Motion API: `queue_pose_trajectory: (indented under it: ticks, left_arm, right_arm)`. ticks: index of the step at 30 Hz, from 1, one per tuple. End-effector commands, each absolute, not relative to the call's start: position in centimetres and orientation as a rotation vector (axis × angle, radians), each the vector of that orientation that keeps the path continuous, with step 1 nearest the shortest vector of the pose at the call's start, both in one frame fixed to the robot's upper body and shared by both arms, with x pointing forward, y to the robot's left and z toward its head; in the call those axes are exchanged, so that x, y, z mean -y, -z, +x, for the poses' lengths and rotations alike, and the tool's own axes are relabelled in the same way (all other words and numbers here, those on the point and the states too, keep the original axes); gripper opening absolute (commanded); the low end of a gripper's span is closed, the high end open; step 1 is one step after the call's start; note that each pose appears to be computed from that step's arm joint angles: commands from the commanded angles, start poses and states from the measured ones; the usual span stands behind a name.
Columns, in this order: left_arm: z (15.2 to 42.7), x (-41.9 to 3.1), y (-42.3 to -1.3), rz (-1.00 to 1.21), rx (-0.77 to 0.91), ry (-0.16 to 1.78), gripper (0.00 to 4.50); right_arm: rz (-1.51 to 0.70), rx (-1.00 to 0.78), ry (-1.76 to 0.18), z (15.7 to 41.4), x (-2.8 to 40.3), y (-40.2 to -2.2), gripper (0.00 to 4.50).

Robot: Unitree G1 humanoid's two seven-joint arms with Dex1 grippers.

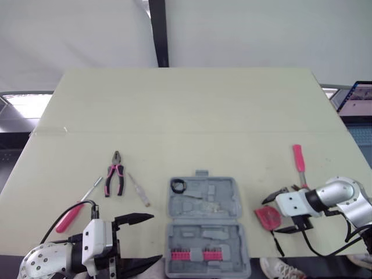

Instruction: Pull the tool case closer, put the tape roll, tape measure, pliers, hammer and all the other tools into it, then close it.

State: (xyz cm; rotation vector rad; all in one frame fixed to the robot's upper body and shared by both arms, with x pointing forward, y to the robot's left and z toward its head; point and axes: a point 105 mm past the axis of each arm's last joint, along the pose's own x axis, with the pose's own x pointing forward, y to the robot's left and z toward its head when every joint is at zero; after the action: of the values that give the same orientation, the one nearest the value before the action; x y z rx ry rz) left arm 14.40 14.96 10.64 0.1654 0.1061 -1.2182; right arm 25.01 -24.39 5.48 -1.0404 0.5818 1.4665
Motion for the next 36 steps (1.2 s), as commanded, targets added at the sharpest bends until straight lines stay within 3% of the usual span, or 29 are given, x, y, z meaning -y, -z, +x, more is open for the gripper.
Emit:
queue_pose_trajectory:
  ticks: [1,4,9,16,20,31,36]
  left_arm:
    - [14.0,-14.9,-11.3,0.166,-0.087,1.226,4.5]
    - [14.0,-14.9,-11.2,0.167,-0.088,1.226,4.5]
    - [14.0,-15.0,-11.1,0.167,-0.092,1.226,4.5]
    - [13.9,-15.0,-11.1,0.165,-0.093,1.225,4.5]
    - [14.0,-15.1,-11.1,0.156,-0.091,1.211,4.5]
    - [14.9,-16.2,-11.6,0.134,-0.105,1.204,4.5]
    - [15.4,-16.2,-11.5,0.147,-0.105,1.206,4.5]
  right_arm:
    - [-1.051,-0.568,-1.488,24.8,24.3,-5.7,4.45]
    - [-1.05,-0.549,-1.498,24.8,24.1,-5.8,4.45]
    - [-1.054,-0.528,-1.5,24.8,23.9,-5.9,3.01]
    - [-1.022,-0.565,-1.463,24.9,24.1,-6.2,3.01]
    - [-0.921,-0.6,-1.386,24.6,23.7,-8.1,3.01]
    - [-0.91,-0.67,-1.244,22.9,19.7,-13.1,3.01]
    - [-0.946,-0.689,-1.121,24.5,18.2,-13.7,3.01]
